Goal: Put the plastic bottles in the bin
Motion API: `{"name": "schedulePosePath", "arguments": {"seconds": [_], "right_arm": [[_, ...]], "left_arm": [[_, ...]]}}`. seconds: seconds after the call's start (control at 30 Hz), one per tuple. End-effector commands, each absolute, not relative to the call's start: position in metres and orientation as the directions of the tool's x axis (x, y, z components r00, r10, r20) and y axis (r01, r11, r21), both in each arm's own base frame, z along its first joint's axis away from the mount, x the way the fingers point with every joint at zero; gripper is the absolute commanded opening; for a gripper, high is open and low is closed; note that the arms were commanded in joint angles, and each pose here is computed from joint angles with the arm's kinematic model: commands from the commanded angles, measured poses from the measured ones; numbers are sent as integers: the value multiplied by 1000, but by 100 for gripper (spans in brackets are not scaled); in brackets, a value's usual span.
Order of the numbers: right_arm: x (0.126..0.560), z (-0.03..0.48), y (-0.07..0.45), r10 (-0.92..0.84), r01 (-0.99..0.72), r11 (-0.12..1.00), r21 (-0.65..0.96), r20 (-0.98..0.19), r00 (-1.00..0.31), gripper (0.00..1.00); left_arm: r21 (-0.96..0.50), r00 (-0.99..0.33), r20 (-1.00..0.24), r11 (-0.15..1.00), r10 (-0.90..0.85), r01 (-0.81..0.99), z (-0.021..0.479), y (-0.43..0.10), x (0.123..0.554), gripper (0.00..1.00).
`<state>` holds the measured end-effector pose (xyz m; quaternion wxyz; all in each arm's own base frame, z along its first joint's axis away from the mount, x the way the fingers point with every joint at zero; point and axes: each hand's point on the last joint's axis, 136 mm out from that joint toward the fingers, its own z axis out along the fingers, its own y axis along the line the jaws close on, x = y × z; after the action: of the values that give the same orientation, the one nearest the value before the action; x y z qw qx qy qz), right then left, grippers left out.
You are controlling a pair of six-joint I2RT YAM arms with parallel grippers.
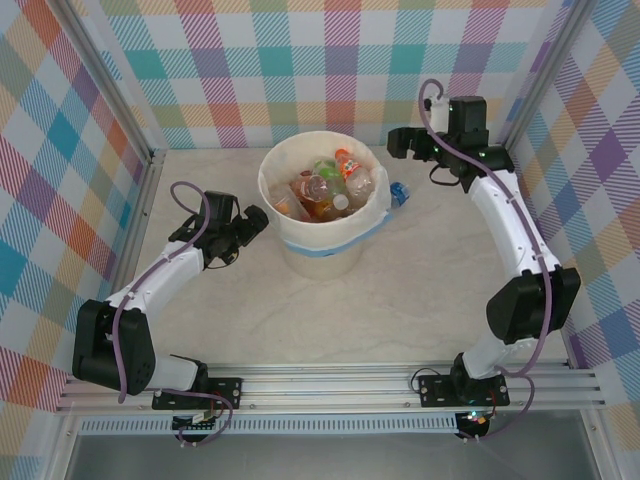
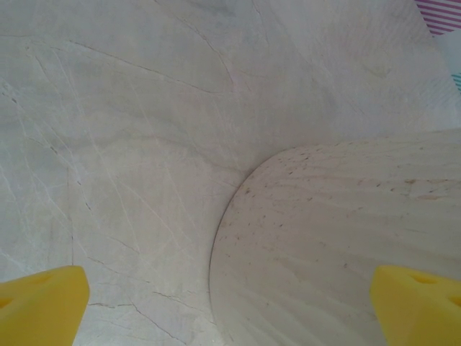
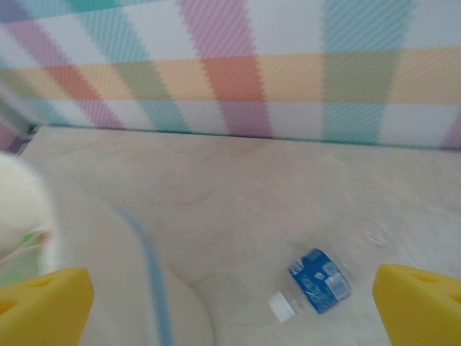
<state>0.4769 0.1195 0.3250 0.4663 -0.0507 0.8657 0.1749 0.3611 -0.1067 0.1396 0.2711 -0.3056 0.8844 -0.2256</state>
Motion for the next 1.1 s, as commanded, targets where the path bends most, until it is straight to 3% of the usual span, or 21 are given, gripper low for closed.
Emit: {"name": "schedulePosePath", "arguments": {"seconds": [0.0,0.3,0.5,0.9,1.07], "right_arm": [[500,293,104,231,-60,943,326,-775,-588,100],[535,201,89,441,221,888,402,-615,-654,100],[542,123,89,599,450,795,408,-406,-690,100],[561,46,76,635,617,767,177,-349,-690,98],[566,30,75,640,643,755,127,-355,-681,89]], "left_arm": [[-555,-668,-347,718,-659,-420,139,-108,358,100],[-552,-666,-350,719,-659,-422,137,-107,359,100],[-546,-671,-349,724,-654,-421,134,-107,358,100],[-542,-674,-348,726,-652,-423,132,-105,358,100],[-552,-672,-348,723,-653,-417,136,-106,358,100]]}}
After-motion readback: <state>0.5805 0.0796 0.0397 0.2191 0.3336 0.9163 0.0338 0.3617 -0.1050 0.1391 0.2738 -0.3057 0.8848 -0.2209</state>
